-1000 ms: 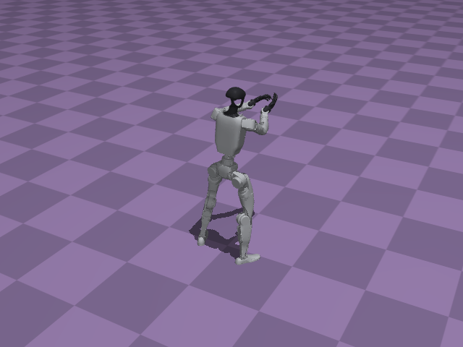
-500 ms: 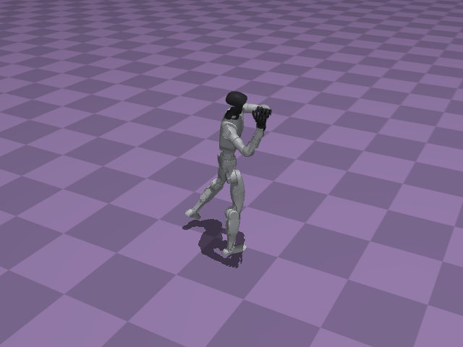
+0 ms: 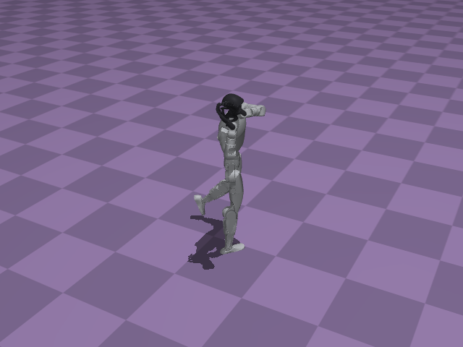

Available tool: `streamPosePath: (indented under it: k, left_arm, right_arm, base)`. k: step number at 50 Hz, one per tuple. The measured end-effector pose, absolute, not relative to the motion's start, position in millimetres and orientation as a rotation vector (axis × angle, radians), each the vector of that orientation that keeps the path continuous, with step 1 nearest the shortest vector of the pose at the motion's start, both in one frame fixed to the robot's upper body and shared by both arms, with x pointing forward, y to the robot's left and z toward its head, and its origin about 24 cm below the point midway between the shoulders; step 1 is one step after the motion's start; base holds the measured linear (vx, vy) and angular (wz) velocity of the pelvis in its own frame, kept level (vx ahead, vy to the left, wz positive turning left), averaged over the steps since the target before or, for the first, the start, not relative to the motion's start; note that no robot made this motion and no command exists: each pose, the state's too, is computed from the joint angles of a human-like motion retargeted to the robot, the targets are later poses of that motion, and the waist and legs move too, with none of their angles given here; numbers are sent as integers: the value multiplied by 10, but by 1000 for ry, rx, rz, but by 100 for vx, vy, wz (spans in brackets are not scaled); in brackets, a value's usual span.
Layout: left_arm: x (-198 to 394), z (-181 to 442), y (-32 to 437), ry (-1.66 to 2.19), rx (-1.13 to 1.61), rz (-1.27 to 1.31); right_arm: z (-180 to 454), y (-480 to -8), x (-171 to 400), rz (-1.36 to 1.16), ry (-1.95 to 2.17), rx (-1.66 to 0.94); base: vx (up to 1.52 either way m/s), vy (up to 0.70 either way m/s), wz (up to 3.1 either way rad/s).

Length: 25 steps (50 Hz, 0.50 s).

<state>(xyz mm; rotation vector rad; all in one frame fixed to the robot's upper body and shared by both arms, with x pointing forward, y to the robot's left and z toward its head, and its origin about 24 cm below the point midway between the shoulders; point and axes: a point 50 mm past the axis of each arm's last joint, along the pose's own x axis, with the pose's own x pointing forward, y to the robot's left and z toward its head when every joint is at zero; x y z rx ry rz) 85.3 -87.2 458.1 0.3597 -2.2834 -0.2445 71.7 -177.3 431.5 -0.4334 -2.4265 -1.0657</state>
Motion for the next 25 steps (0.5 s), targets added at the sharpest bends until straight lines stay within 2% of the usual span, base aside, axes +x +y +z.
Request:
streamPosePath:
  k: [15,20,25]
  left_arm:
    - [926,4549,-911,-2254,400,-259]
    - [1038,4523,-982,-2211,481,-257]
    - [1275,4434,-1120,-2104,692,-326]
  right_arm:
    - [4282,-1842,841,-1058,-2359,-366]
    - [4205,-1917,1023,-997,-2252,-127]
    - [4122,-2084,1342,-1079,-2030,97]
  base:
    - [-7,4,33]
    - [-13,14,93]
    - [-19,20,126]
